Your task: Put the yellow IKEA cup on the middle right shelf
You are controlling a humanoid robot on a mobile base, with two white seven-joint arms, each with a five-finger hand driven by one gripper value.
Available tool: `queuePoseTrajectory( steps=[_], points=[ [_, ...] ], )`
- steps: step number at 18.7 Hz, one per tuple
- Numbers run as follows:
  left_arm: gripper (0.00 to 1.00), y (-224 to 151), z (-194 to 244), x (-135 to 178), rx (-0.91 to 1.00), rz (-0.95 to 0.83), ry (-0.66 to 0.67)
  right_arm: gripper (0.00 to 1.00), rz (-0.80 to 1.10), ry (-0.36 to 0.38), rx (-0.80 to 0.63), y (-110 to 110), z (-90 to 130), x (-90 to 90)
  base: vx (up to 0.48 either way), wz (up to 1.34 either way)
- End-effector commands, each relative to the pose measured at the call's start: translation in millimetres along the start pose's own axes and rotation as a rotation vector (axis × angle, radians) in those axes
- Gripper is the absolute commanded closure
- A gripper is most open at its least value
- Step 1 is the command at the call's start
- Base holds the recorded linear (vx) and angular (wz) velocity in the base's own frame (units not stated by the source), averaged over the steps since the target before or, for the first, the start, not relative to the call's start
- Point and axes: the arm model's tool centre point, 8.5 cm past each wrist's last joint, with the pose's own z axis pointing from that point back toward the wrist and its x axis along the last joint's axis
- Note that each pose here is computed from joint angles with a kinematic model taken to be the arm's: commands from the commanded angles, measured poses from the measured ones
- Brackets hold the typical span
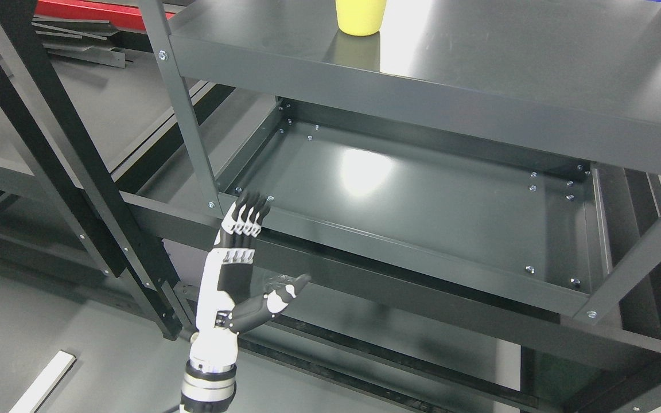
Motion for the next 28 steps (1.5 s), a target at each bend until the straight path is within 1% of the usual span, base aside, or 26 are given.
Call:
queuePoseTrajectory(
  steps=[1,6,8,9,13,14,15,20,24,26,28],
  points=[
    [0.02,32.3,41.7,-44.8,0.192,-0.080,0.191,0.01,-0.004,0.014,-0.013,-9.8,-0.6,-9.0,0.000,0.02],
    [0.03,36.8,43.2,-56.3,0.248,-0.090,0.284,0.01,-0.004,0.014,-0.013,-9.8,-0.6,-9.0,0.006,0.07],
    [0.04,39.4,45.6,-66.9,0.270,-0.113,0.365,0.01,-0.004,0.014,-0.013,-9.8,-0.6,-9.0,0.009,0.17],
    [0.04,32.4,45.0,-72.3,0.272,-0.105,0.407,0.01,-0.004,0.014,-0.013,-9.8,-0.6,-9.0,0.015,0.23],
    [0.06,2.2,29.9,-75.8,0.221,-0.039,0.409,0.01,-0.004,0.014,-0.013,-9.8,-0.6,-9.0,0.013,0.35],
    [0.06,-8.5,29.8,-79.4,0.191,-0.019,0.437,0.01,-0.004,0.014,-0.013,-9.8,-0.6,-9.0,0.015,0.45],
    [0.06,-11.2,29.4,-83.1,0.186,-0.021,0.473,0.01,-0.004,0.014,-0.013,-9.8,-0.6,-9.0,0.015,0.45],
    [0.05,-4.2,21.3,-92.5,0.198,-0.055,0.578,0.01,-0.004,0.014,-0.013,-9.8,-0.6,-9.0,0.021,0.43],
    [0.06,-7.5,15.7,-93.6,0.183,-0.056,0.587,0.01,-0.004,0.014,-0.013,-9.8,-0.6,-9.0,0.012,0.23],
    [0.06,-6.9,12.2,-97.1,0.181,-0.064,0.628,0.01,-0.004,0.014,-0.013,-9.8,-0.6,-9.0,0.001,0.15],
    [0.06,-13.9,2.2,-96.7,0.154,-0.051,0.618,0.01,-0.004,0.014,-0.013,-9.8,-0.6,-9.0,0.001,0.10]
  ],
)
